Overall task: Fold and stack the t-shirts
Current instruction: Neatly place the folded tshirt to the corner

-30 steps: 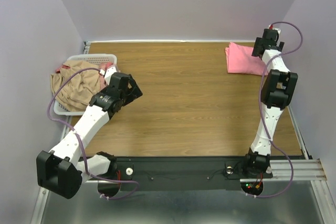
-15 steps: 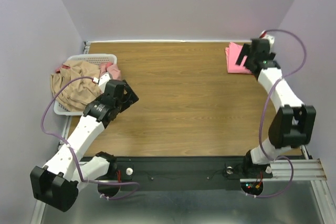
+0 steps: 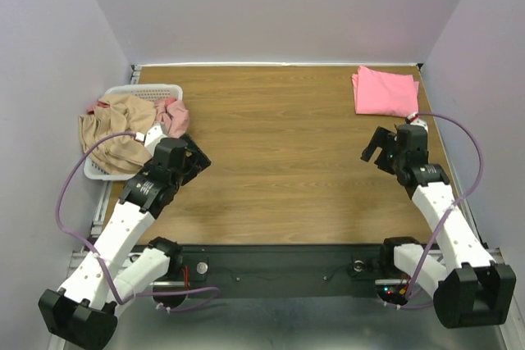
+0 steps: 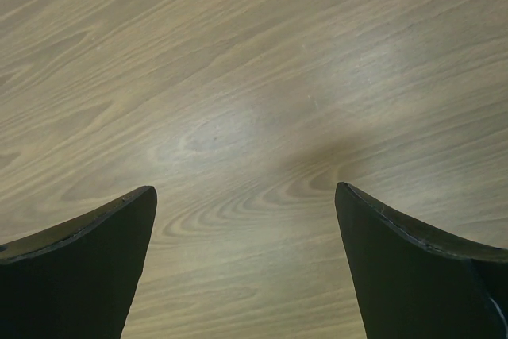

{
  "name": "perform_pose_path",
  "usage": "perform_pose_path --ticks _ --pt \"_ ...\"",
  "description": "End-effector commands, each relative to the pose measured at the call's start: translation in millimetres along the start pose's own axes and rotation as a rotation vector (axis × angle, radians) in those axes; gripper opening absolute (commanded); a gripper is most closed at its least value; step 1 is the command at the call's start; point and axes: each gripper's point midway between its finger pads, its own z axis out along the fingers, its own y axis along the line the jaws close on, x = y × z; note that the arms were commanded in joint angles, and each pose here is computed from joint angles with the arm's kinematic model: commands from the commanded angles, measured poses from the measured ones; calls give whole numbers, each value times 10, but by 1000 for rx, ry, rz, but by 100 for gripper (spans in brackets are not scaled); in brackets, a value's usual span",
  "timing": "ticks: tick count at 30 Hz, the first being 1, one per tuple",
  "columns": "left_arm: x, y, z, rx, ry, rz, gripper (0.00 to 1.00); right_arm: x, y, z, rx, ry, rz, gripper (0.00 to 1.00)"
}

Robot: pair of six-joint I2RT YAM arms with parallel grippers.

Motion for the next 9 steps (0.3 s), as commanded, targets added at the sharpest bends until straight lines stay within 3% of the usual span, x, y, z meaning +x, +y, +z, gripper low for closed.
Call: perform_pose_path --ticks 1,9 --pt "-119 5 -48 15 -69 -33 99 -60 119 -107 -74 -42 42 100" --pt "-154 74 -104 4 -102 -77 98 -127 75 -196 -62 -98 74 100"
